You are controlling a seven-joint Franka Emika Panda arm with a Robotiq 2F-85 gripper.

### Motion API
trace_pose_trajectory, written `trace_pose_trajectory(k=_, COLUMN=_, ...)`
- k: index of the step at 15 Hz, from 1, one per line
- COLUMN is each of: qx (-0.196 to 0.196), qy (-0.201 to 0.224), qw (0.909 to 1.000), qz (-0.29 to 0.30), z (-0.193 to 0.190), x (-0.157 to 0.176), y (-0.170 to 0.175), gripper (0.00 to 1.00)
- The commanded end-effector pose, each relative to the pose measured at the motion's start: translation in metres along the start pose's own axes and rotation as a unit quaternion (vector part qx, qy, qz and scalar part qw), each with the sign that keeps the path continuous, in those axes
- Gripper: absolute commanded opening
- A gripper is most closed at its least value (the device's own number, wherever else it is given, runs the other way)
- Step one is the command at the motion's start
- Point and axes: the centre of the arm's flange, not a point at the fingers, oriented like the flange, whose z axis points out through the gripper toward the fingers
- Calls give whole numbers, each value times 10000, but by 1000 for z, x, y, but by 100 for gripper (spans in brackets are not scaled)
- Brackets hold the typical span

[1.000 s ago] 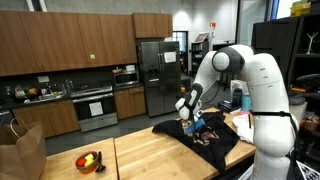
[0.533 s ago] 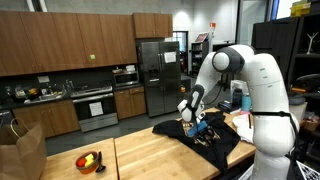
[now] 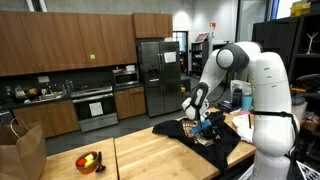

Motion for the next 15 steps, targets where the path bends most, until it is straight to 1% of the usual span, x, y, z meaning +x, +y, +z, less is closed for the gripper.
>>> trace_pose_trajectory(k=1, qx=111, qy=-33, qw=9997, qz=205, z=5, x=-2, y=38, gripper=1)
trace_pose_trajectory(k=6, qx=280, qy=-224, qw=9978, qz=553, z=10, x=-6, y=82, gripper=1)
trace_pose_trajectory(k=10, qx=393, qy=-375, qw=9946, qz=882, z=11, x=-17, y=119, gripper=1)
trace_pose_trajectory(k=13, qx=461, qy=-607, qw=9909, qz=1110, z=21, x=-20, y=141, gripper=1)
trace_pose_trajectory(k=15, qx=546, qy=-871, qw=9880, qz=1152, z=32, x=-22, y=150, gripper=1)
